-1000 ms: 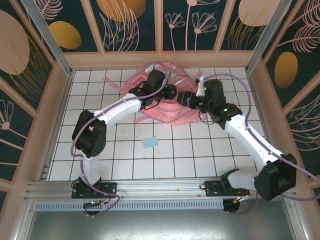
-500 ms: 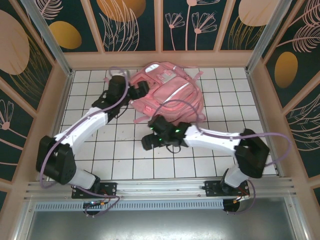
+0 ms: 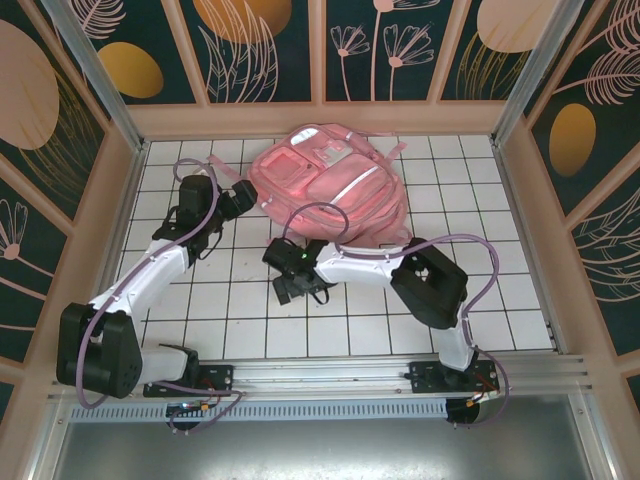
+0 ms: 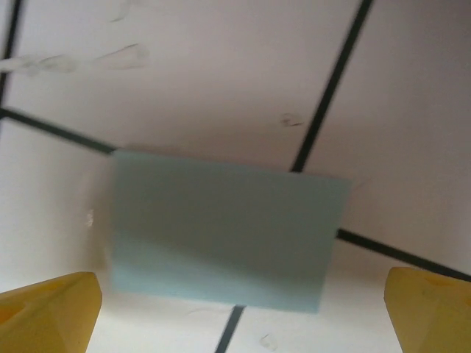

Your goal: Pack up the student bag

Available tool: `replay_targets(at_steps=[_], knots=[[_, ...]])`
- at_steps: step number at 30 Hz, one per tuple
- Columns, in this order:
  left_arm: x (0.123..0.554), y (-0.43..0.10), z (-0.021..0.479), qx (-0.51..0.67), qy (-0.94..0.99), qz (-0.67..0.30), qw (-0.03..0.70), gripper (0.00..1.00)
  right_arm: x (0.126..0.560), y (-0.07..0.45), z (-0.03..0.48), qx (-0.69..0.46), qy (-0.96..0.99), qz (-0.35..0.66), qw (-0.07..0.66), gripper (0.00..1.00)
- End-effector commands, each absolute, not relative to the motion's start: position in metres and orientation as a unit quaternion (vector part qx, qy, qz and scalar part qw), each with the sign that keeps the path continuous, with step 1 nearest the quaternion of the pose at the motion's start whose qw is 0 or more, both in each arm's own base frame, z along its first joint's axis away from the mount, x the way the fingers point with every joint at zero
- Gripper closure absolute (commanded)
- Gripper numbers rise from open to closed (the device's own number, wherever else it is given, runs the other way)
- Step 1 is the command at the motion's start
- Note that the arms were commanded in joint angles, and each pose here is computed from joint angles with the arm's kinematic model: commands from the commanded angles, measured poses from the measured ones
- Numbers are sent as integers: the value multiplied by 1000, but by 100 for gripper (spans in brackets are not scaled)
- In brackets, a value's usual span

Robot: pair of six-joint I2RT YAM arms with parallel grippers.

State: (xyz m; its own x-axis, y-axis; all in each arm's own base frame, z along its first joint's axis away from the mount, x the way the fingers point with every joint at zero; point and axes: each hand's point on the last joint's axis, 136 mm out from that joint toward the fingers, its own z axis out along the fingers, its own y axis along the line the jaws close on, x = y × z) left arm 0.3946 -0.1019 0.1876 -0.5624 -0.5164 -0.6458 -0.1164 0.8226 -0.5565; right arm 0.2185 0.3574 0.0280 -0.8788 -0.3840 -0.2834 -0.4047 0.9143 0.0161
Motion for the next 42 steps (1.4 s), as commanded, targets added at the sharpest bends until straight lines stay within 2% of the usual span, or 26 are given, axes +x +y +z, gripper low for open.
replay_targets(at_steps=[1, 19, 30, 42], knots=[[397, -101, 202, -186, 838, -251, 448, 2, 227, 356, 29, -171, 975, 28, 142, 1], [402, -105, 202, -183, 835, -267, 444, 1, 222, 375, 11, -173, 976, 51, 121, 9], [405, -106, 204, -184, 833, -274, 444, 1, 228, 394, 57, -184, 969, 80, 146, 6], [404, -107, 202, -183, 834, -275, 443, 1, 231, 375, 31, -164, 976, 18, 142, 4]])
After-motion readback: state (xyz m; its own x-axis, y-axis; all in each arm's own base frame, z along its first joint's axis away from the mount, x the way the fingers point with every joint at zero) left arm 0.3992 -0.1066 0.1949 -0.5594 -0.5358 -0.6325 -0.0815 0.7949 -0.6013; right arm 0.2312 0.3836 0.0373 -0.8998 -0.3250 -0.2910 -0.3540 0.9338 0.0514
